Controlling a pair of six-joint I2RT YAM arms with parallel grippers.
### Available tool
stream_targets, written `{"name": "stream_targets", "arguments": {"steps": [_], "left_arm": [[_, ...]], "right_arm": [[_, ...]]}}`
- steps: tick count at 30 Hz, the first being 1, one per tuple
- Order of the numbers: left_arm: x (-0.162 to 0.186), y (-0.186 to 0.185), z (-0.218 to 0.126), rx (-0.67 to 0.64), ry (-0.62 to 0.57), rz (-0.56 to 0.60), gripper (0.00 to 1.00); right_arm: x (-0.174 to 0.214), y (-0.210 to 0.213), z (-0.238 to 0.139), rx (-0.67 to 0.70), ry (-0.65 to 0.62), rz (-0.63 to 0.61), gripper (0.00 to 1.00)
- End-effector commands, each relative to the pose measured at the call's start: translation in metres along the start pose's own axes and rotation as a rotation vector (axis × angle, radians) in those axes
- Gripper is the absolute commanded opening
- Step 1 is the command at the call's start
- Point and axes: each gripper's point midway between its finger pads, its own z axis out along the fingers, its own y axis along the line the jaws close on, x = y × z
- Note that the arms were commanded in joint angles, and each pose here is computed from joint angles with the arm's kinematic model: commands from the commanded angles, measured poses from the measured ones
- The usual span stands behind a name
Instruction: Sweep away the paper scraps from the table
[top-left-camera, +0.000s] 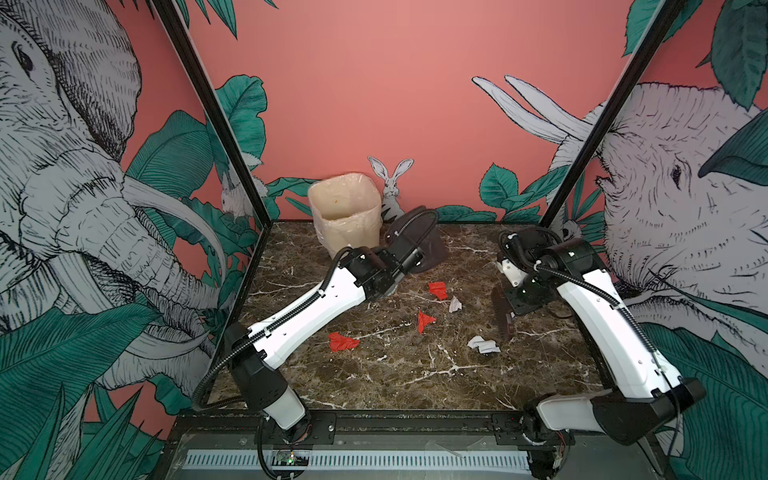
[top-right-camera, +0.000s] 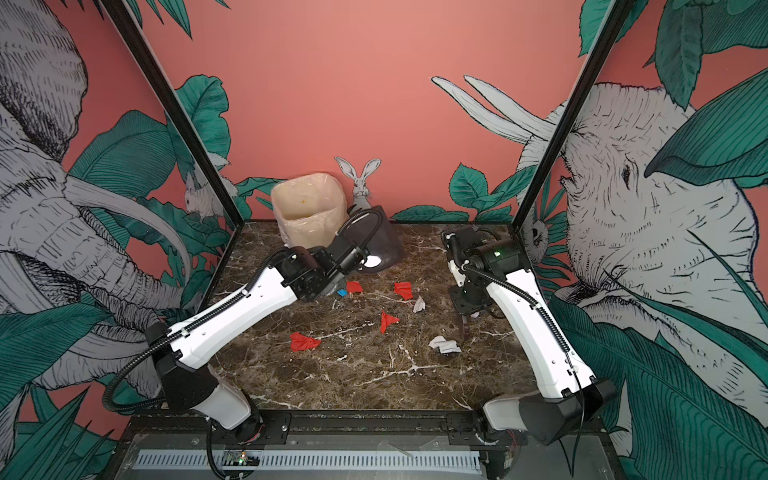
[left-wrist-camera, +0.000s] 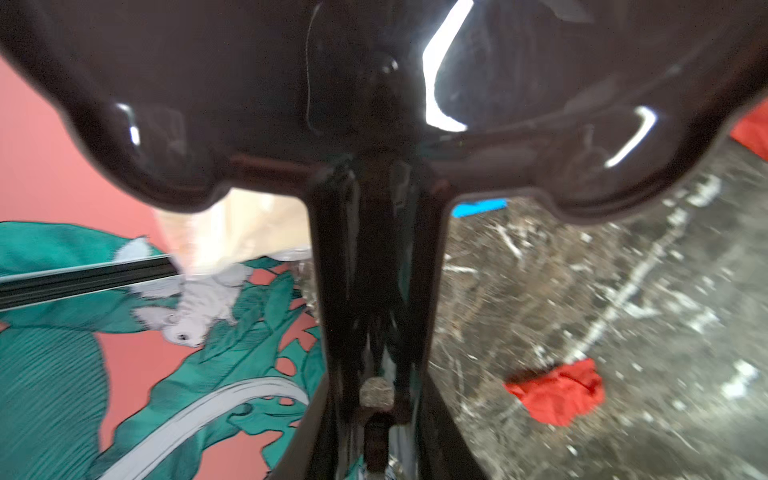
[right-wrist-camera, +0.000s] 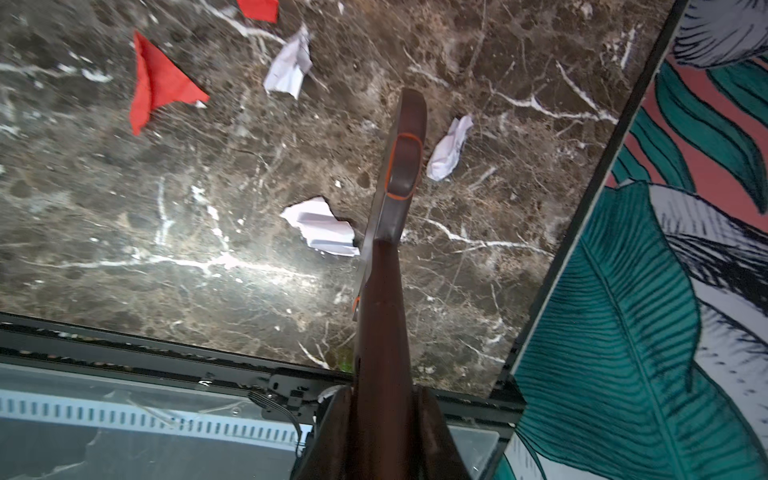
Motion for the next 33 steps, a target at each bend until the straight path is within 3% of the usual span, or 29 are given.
{"name": "stream_targets", "arguments": {"steps": [1, 5, 15, 25, 33], "left_arm": [[0.033, -0.05, -0.011, 0.181, 0.051, -0.08, 0.0], [0.054, -0.09, -0.016, 0.305, 0.089, -0.087, 0.0], [0.072, -0.178, -0.033, 0.601, 0.115, -0.009, 0.0], [0.1, -0.221, -0.036, 0.685, 0.203, 0.053, 0.0], [0.109, -0.235, -0.036, 0.712, 0.266, 0.097, 0.0]], "right_arm": [[0.006, -0.017, -0.003, 0.127, 0.015, 0.007, 0.0], [0.001, -0.014, 0.005, 0.168, 0.047, -0.018, 0.0], [-0.005, 0.026, 0.03, 0.108, 0.133, -0.11, 0.0], [0.007, 0.055, 0.037, -0.002, 0.151, -0.121, 0.0], [-0.001, 0.091, 0.019, -0.136, 0.07, -0.141, 0.0]]}}
